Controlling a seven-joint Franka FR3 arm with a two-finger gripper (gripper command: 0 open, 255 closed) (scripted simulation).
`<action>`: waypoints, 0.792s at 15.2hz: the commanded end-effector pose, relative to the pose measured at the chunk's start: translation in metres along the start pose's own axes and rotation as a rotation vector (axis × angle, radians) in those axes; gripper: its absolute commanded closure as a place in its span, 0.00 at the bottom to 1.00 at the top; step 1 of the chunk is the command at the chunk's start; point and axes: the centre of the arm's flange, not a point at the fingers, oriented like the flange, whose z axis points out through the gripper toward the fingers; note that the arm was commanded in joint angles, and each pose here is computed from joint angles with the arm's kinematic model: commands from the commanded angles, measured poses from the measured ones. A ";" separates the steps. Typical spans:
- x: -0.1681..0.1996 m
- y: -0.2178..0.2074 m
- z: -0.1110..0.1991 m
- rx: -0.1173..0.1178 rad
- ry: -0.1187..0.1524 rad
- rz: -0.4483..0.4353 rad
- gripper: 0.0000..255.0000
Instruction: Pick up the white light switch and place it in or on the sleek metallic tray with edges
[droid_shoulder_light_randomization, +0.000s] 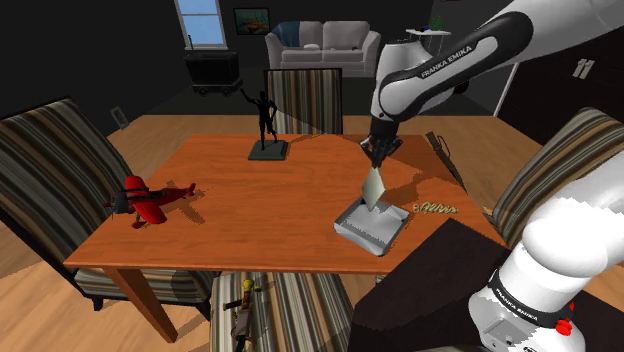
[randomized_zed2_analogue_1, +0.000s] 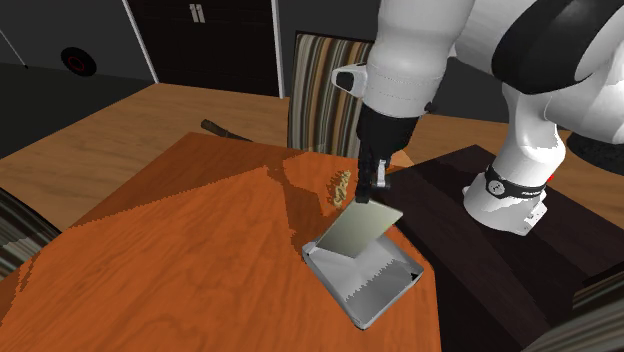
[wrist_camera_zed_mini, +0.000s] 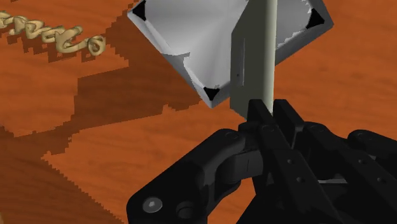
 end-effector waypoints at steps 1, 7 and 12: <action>-0.028 0.001 -0.008 0.000 0.001 0.001 1.00; -0.078 0.003 -0.012 0.000 0.001 0.001 1.00; -0.081 0.003 0.014 0.000 0.001 0.001 1.00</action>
